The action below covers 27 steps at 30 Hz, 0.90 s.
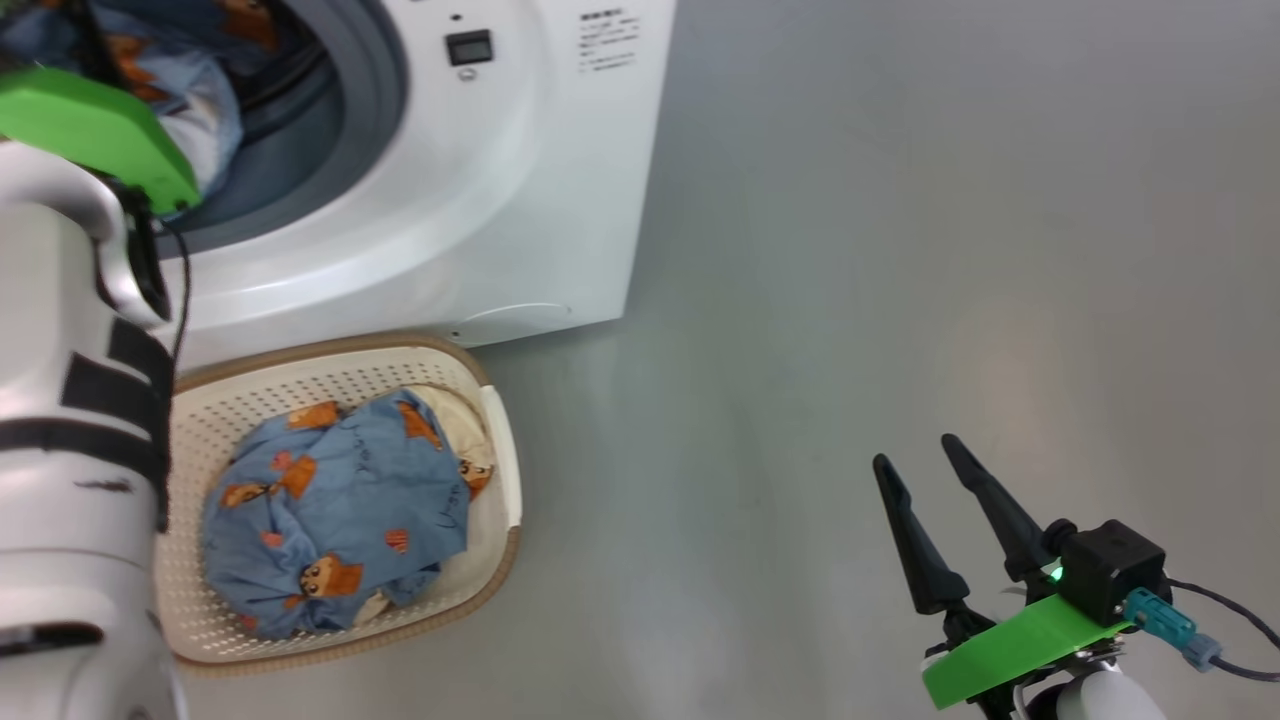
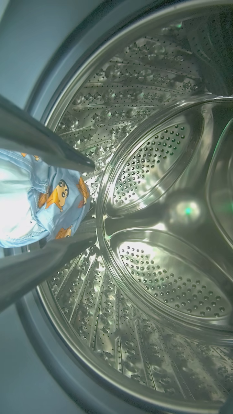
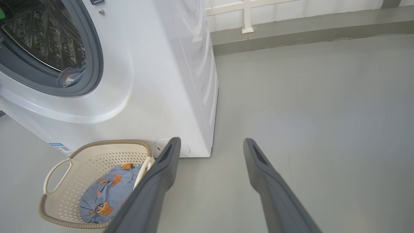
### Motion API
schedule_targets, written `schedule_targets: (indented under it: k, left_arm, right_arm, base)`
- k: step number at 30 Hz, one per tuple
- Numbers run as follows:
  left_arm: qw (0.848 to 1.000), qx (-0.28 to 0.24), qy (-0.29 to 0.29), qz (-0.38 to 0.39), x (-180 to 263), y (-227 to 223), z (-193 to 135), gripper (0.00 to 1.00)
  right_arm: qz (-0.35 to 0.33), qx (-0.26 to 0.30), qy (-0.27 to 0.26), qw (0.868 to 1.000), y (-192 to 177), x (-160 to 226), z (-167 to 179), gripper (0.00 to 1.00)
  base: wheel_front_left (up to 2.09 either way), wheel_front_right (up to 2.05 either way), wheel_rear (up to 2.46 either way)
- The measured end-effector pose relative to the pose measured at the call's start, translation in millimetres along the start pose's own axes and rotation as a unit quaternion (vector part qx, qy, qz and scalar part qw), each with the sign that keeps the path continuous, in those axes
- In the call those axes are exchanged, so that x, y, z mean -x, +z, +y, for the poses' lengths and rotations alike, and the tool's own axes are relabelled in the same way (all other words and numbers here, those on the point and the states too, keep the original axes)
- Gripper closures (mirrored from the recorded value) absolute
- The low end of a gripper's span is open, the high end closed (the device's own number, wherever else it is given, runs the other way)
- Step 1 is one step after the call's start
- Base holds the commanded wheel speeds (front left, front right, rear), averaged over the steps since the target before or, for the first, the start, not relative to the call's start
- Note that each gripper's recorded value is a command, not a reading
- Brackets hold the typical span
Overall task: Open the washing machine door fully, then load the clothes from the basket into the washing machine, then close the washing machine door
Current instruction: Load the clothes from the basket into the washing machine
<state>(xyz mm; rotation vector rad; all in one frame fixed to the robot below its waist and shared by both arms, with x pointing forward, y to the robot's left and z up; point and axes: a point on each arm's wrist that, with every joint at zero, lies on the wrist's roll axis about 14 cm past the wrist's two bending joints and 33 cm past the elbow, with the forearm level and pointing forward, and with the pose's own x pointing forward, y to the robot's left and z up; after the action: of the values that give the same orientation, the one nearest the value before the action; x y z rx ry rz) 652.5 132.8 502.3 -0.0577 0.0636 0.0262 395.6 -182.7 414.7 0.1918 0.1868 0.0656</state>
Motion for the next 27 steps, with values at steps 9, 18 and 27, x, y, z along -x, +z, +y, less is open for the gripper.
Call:
schedule_targets:
  k: [9,18,27]
  left_arm:
    - [0.999,0.023,-0.008,-0.023,29.8,3.1,8.2,0.00]
    - [0.999,0.033,-0.022,-0.034,65.9,-8.9,14.1,0.00]
    - [0.999,0.026,-0.017,-0.019,111.7,-39.9,28.7,0.00]
  right_arm:
    - [-0.015,-0.003,0.015,1.000,8.1,-9.0,8.7,0.00]
    - [-0.025,-0.002,0.030,0.999,13.3,-17.7,17.6,0.00]
    - [-0.026,-0.003,0.033,0.999,13.9,-18.2,20.0,0.00]
  base:
    - [0.00,0.00,0.00]
    - [0.00,0.00,0.00]
    - [0.00,0.00,0.00]
